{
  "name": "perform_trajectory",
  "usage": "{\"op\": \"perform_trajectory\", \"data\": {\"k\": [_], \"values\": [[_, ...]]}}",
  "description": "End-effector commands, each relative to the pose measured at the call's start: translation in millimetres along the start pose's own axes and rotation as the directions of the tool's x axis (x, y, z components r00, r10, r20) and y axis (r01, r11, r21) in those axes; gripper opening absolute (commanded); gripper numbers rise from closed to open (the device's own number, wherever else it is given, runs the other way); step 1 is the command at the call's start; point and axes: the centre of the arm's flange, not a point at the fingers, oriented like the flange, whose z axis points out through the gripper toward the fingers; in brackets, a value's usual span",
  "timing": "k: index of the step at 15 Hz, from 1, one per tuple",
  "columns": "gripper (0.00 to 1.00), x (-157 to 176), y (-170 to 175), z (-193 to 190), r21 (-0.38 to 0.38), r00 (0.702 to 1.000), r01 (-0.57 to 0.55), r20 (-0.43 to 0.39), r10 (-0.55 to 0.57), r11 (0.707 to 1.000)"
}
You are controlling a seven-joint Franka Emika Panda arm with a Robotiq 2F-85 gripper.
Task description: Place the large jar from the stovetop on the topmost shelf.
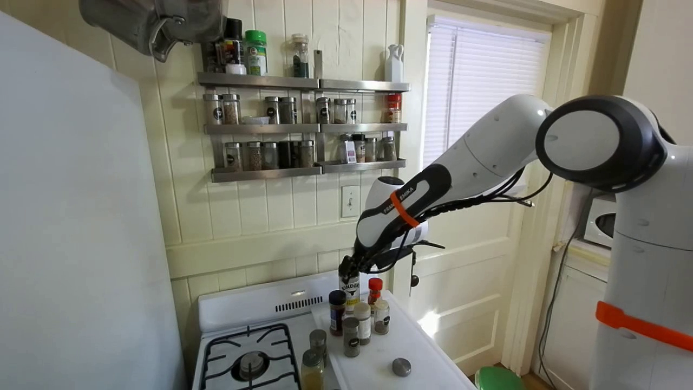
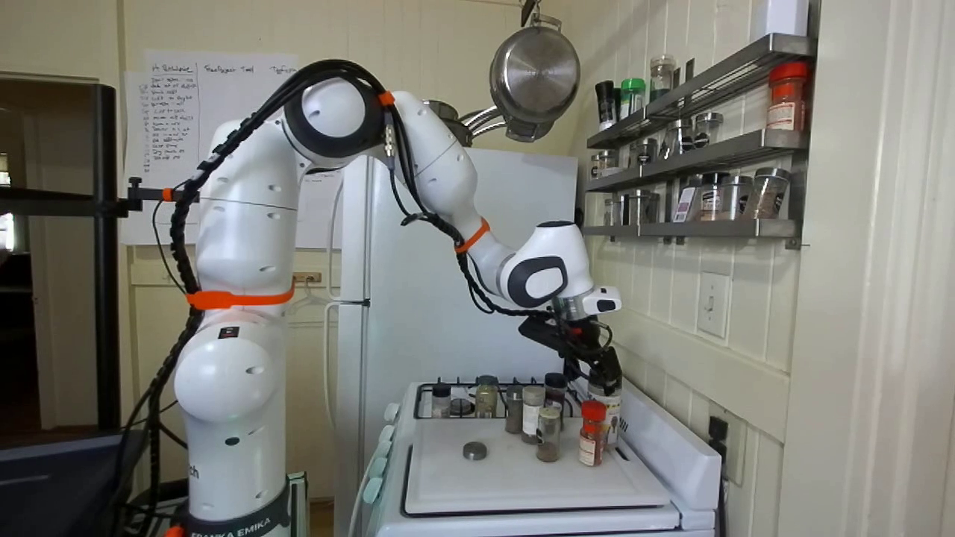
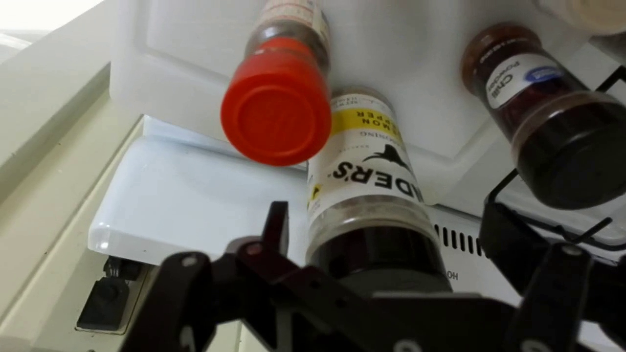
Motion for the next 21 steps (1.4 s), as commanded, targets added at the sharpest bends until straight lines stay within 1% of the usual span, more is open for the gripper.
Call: {"op": "perform_trajectory", "data": {"k": [1, 4, 12, 18, 19, 20, 21], "values": [[1.0, 5.4, 2.9, 10.0, -0.008, 1.0, -0.005, 0.011, 0.005, 1.0], [1.0, 6.7, 2.1, 12.9, 0.001, 1.0, -0.005, 0.001, 0.005, 1.0], [1.0, 8.9, 3.0, 19.5, -0.007, 1.0, -0.002, -0.024, 0.002, 1.0], [1.0, 9.5, 0.0, 22.0, -0.012, 0.998, 0.018, -0.062, -0.019, 1.0], [1.0, 9.8, -0.7, 21.4, -0.019, 0.998, 0.02, -0.065, -0.021, 1.0], [1.0, 10.8, -2.2, 14.0, -0.01, 0.998, 0.015, -0.061, -0.015, 1.0], [1.0, 8.6, -0.8, 15.7, -0.009, 0.999, 0.01, -0.049, -0.01, 1.0]]}}
